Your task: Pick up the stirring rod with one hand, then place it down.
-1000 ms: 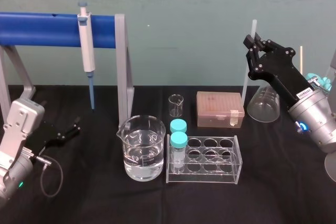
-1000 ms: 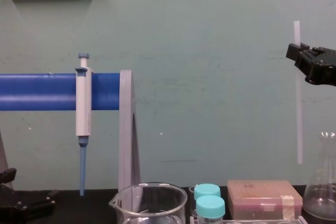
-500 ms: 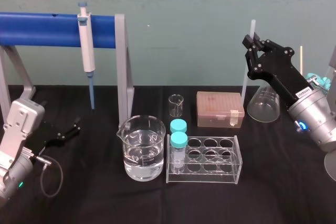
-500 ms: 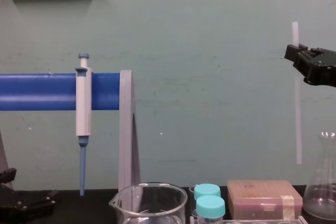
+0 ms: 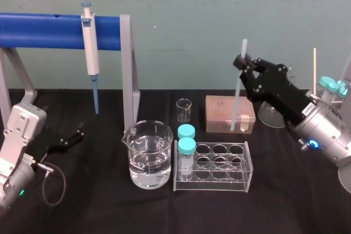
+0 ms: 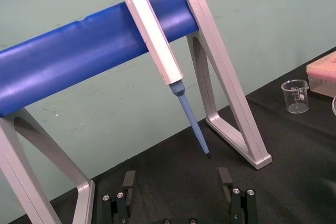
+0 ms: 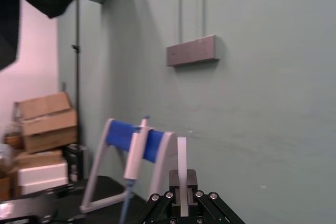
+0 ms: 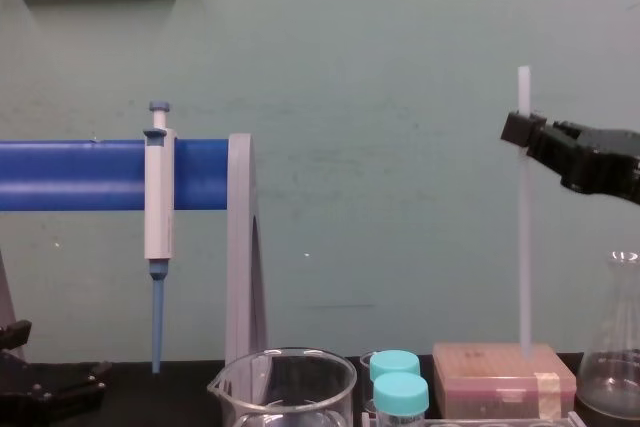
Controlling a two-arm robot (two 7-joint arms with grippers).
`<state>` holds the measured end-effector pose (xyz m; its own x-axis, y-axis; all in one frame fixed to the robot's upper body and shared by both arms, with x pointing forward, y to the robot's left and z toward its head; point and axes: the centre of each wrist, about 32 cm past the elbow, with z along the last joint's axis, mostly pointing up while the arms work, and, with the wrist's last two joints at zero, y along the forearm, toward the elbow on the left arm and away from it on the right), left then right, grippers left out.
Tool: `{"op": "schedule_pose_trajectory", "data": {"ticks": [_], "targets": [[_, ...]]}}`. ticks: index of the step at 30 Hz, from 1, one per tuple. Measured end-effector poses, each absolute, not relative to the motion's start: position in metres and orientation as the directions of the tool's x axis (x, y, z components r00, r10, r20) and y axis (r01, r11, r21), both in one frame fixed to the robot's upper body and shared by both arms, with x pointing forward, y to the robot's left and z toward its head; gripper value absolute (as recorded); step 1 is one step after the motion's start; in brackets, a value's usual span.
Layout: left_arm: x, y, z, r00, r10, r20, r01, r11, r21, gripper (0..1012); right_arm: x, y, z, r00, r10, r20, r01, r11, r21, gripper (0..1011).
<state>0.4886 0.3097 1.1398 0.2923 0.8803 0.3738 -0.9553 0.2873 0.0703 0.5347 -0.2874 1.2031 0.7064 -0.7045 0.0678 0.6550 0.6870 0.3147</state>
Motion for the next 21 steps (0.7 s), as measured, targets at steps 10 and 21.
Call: {"op": "schedule_pose_trajectory", "data": {"ticks": [10, 21], "targets": [[0.489, 0.31, 1.14, 0.292, 0.88, 0.374, -0.955, 0.287, 0.07, 1000, 0.538, -0.283, 1.182, 0.75, -0.661, 0.039, 0.628, 0.729, 0.271, 71], [0.489, 0.31, 1.14, 0.292, 0.88, 0.374, -0.955, 0.287, 0.07, 1000, 0.541, -0.275, 1.165, 0.738, -0.674, 0.046, 0.648, 0.725, 0.232, 71]]}}
